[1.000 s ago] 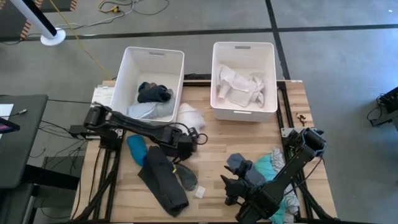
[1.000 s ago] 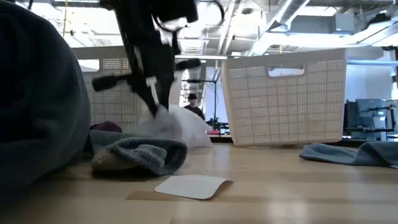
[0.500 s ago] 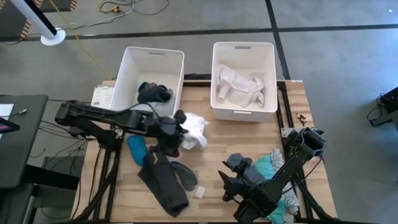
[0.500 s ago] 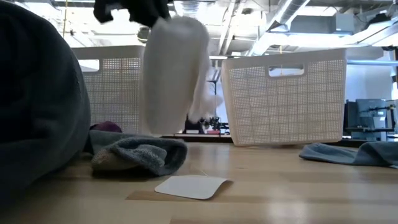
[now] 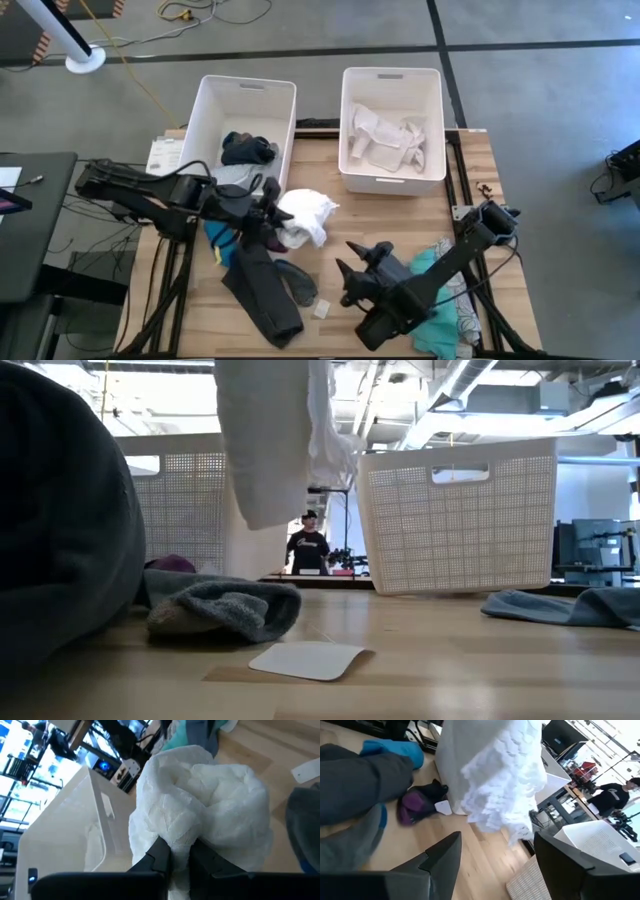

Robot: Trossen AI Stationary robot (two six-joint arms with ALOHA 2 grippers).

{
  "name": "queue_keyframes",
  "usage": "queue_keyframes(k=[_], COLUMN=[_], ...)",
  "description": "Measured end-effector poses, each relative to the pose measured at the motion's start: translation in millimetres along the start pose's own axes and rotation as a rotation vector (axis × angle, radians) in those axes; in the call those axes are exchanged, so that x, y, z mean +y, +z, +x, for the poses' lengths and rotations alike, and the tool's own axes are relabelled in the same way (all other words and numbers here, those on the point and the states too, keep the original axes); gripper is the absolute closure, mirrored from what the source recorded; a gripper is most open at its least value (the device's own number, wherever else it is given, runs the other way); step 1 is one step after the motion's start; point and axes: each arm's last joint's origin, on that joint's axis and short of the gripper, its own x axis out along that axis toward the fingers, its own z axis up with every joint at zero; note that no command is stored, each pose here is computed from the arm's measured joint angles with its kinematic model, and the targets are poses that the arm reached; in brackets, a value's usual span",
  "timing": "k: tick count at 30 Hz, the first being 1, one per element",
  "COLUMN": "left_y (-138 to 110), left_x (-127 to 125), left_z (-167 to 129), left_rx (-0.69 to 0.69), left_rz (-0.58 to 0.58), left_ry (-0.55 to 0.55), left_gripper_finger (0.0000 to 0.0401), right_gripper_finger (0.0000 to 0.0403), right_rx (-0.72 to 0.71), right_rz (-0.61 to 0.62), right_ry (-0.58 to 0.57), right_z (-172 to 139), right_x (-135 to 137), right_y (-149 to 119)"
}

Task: Sort clothes
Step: Put the rolled white dress into the right white bin

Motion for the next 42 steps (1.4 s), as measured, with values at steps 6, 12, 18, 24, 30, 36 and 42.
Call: queue_keyframes(k=[6, 12, 18, 24, 30, 36, 42], left_y=[7.4, 13.3, 19.1, 27.3, 35.8, 37.6, 37.0], left_x=[-6.0, -7.1, -7.1, -7.1, -3.8, 1.5, 5.9], left_z=[-2.9, -4.5, -6.1, -9.9, -18.1, -27.8, -38.1], left_rx=[-0.022, -0.06, -0.101, -0.162, -0.238, -0.293, -0.331], left_rz=[0.022, 0.033, 0.038, 0.047, 0.047, 0.007, -0.034], left_ry=[-0.001, 0.015, 0.038, 0.069, 0.125, 0.157, 0.177], left_gripper_finger=[0.0376, 0.0376, 0.0376, 0.0376, 0.0376, 0.0376, 0.0376], right_gripper_finger=[0.0131, 0.0131, 0.0131, 0.0131, 0.0131, 0.0131, 0.0131], right_rx=[0.008, 0.02, 0.017, -0.027, -0.072, -0.117, -0.189], right_rz=[-0.004, -0.02, -0.038, -0.059, -0.062, -0.105, -0.114], right_ry=[-0.017, 0.014, 0.058, 0.081, 0.107, 0.032, -0.001], right_z=[16.2, 27.5, 43.4, 57.4, 70.8, 71.7, 64.2], right_x=[-0.5, 1.3, 2.3, 1.3, -2.4, -6.0, -9.0], right_y=[7.2, 14.7, 26.7, 41.9, 54.7, 65.0, 79.8])
